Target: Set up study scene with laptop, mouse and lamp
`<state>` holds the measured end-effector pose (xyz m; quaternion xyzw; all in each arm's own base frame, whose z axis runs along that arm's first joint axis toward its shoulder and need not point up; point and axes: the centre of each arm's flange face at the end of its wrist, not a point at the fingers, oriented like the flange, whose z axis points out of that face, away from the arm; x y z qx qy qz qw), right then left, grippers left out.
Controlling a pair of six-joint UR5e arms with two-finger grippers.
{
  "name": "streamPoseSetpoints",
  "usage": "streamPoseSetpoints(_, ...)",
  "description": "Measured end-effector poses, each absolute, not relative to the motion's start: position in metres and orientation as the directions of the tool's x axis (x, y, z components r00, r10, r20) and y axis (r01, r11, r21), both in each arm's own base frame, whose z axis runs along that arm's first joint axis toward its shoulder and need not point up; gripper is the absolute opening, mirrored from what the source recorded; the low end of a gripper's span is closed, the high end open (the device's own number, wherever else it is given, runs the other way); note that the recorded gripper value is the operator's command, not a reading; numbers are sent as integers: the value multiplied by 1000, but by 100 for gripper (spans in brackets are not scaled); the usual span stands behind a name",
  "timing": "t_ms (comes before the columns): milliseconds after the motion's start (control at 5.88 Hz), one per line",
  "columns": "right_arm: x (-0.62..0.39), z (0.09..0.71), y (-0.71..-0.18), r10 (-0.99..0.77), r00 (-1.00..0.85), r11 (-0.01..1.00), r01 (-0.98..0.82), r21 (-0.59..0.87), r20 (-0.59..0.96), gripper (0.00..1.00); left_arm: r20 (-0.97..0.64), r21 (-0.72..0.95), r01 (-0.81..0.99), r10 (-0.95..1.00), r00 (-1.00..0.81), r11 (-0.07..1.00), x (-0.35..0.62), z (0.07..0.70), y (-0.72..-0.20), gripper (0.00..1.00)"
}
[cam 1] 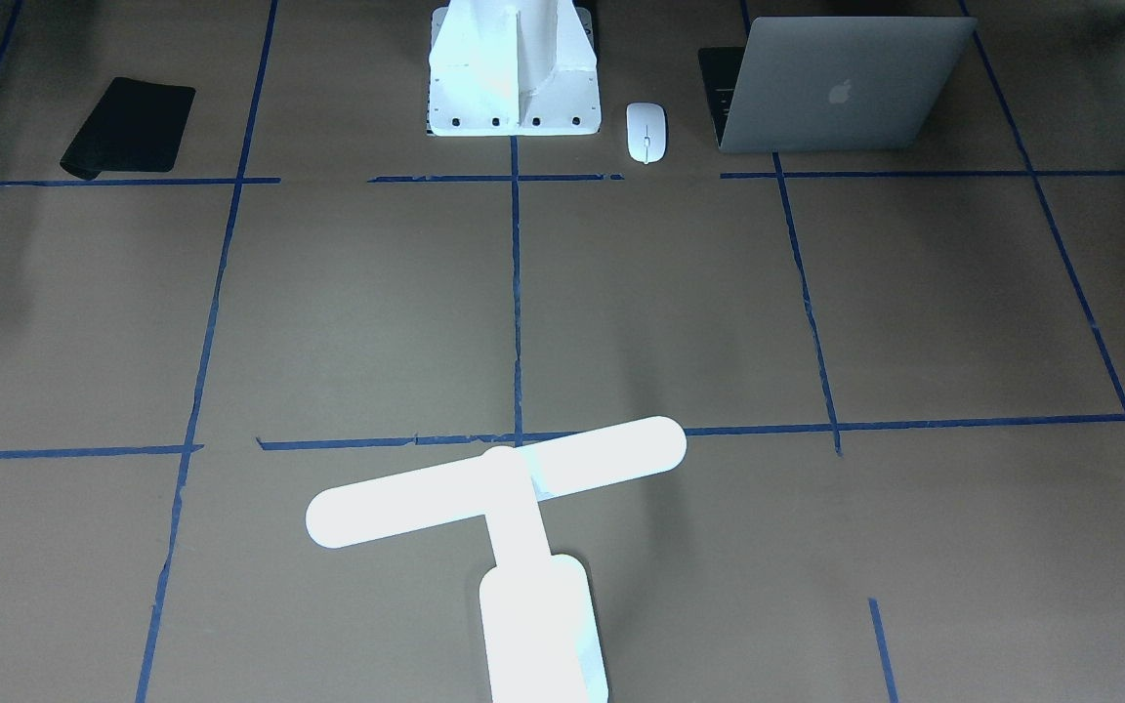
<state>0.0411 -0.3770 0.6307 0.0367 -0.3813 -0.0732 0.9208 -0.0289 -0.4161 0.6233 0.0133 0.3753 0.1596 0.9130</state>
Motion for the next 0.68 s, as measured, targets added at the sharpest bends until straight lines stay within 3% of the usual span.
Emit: streamPoseSetpoints(681,41,628,-379,-162,698,987,102,127,697,100,-662,175,-282,325,675,943,-28,612,-426,100)
